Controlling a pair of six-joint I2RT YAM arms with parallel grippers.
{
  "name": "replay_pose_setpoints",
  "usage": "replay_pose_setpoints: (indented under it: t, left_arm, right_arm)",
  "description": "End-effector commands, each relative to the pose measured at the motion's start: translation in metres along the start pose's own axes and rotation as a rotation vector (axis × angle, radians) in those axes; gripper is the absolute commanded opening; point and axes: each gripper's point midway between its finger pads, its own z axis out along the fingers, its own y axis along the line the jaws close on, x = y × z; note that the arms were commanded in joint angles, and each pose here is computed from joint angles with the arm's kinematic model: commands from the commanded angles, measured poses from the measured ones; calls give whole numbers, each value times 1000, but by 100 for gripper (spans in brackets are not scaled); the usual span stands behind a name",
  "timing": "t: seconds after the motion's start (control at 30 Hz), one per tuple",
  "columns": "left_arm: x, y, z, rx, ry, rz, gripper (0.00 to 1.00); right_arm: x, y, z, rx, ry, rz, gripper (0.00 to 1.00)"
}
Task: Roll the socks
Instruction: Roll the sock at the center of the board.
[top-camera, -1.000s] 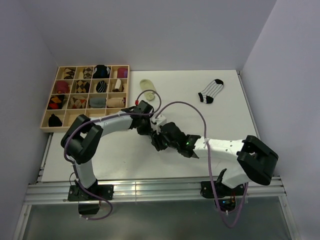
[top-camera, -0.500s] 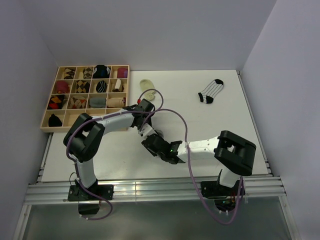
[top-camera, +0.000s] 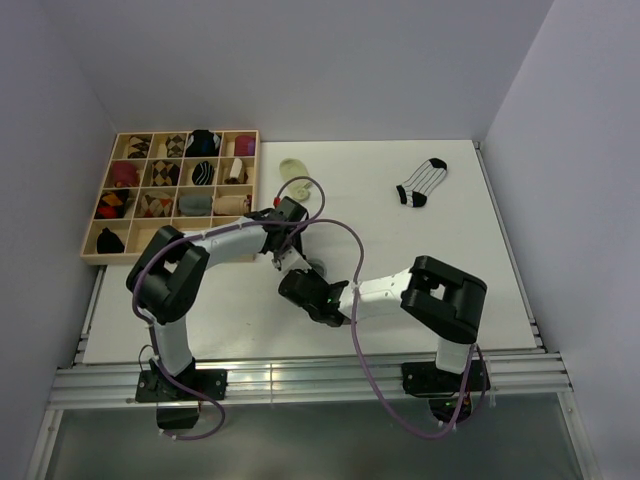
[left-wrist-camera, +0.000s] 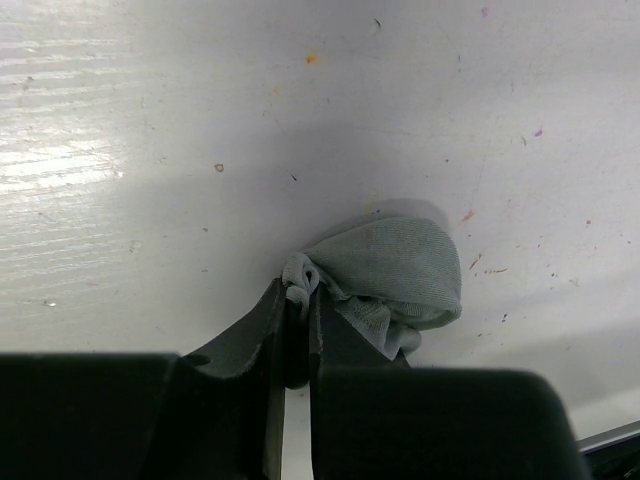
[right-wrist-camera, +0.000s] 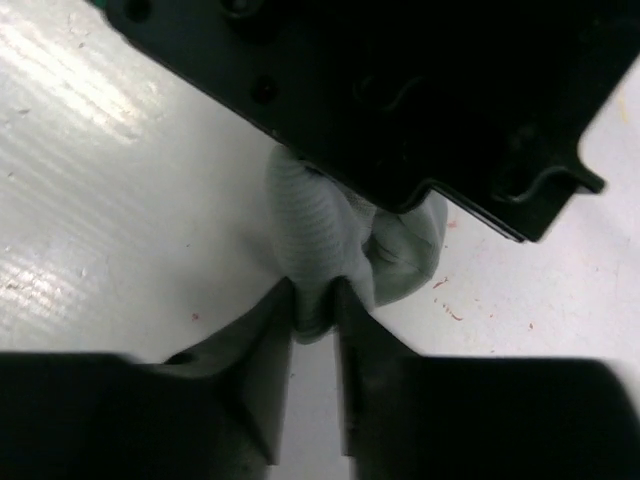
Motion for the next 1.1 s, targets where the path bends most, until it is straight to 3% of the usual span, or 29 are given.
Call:
replay_pose_setpoints:
  t: [0.0, 0.07, 0.1, 0.27, 0.57, 0.77, 1.07]
  left_arm:
    - [1, -2, -1, 4, 15, 42, 6]
    - [-2, -2, -3, 2, -1, 42, 14]
    - [-6, -4, -6, 12, -20, 40, 16]
    - [-22, -15, -25, 63, -96, 20, 40]
    - [-74, -9, -80, 78, -373, -156, 75]
    - [-86, 6, -121, 128, -526, -271, 82]
    - [-38, 19, -120, 235, -465, -324, 82]
  right_arm:
    - [7, 9, 6, -9, 40, -5, 24]
    - [8, 10, 5, -22, 44, 8, 5]
    - [11, 9, 4, -32, 57, 15, 1]
    - [10, 17, -11, -204, 95, 145, 0]
    - [5, 17, -29, -468, 136, 357, 0]
    - [-7, 14, -32, -660, 170, 517, 0]
    - [-5, 23, -22, -865, 270, 694, 0]
